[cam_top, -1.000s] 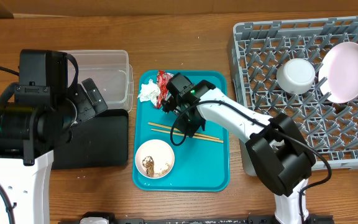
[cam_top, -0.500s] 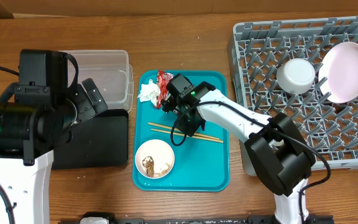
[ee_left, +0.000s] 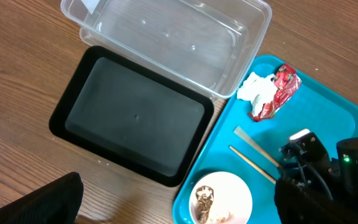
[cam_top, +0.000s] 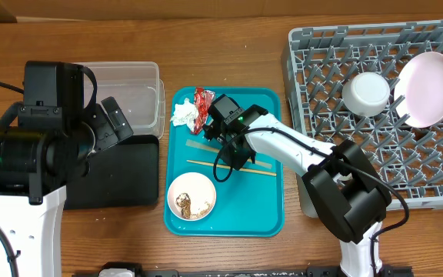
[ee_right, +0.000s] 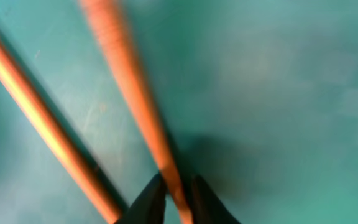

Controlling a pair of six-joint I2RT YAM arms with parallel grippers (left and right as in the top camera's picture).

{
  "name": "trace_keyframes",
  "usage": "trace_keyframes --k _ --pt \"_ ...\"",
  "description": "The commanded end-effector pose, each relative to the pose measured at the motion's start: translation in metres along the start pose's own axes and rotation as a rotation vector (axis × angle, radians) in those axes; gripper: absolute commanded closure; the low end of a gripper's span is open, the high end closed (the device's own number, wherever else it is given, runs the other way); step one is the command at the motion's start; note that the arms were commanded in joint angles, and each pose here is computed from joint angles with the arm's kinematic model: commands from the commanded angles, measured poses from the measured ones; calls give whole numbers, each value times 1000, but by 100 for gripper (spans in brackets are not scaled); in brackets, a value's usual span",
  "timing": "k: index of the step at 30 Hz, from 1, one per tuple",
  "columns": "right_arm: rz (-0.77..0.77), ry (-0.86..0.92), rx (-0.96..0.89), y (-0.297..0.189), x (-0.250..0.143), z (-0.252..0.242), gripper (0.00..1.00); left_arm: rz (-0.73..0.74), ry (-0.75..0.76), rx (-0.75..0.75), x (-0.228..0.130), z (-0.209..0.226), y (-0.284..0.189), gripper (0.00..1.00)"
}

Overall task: Sort waste into correct bins and load items into the dishwasher
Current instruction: 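Lower the right gripper and grasp the wooden chopsticks, then carry one chopstick with the right gripper into the dish rack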

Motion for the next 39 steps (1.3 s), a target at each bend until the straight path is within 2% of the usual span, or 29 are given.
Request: trace_keyframes --k 1,3,9,17,21,24,31,34,39 --pt "40 36 -33 15 -12 -6 91 -10 -14 13 3 2 0 0" --pt "36 55 -35 14 -11 -6 96 -10 -14 13 3 2 0 0" --pt "33 107 -75 -9 1 -13 96 -10 -14 13 3 2 0 0" --pt "37 71 -84 -73 10 -14 96 -10 -14 13 3 2 0 0" --pt "-9 74 -90 -106 15 -15 96 -10 -14 13 3 2 0 0" --pt "-101 97 -107 -137 25 -18 96 -10 -14 13 3 2 0 0" --pt "-327 313 -207 -195 43 -52 96 -10 -14 13 3 2 0 0" --pt "-386 527 -249 -205 41 -88 96 -10 -14 13 3 2 0 0" --pt "-426 980 -255 -208 14 -163 96 -10 -14 13 3 2 0 0"
Point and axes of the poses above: each gripper's point midway between its finger pads, its own y axis out along the fingers, its own z axis along the line the jaws close on, x = y × z, the point moved 1 cm from there along -y, back along the fingers, and after that the axes turned 9 degrees about y, right-handed, at the moved point
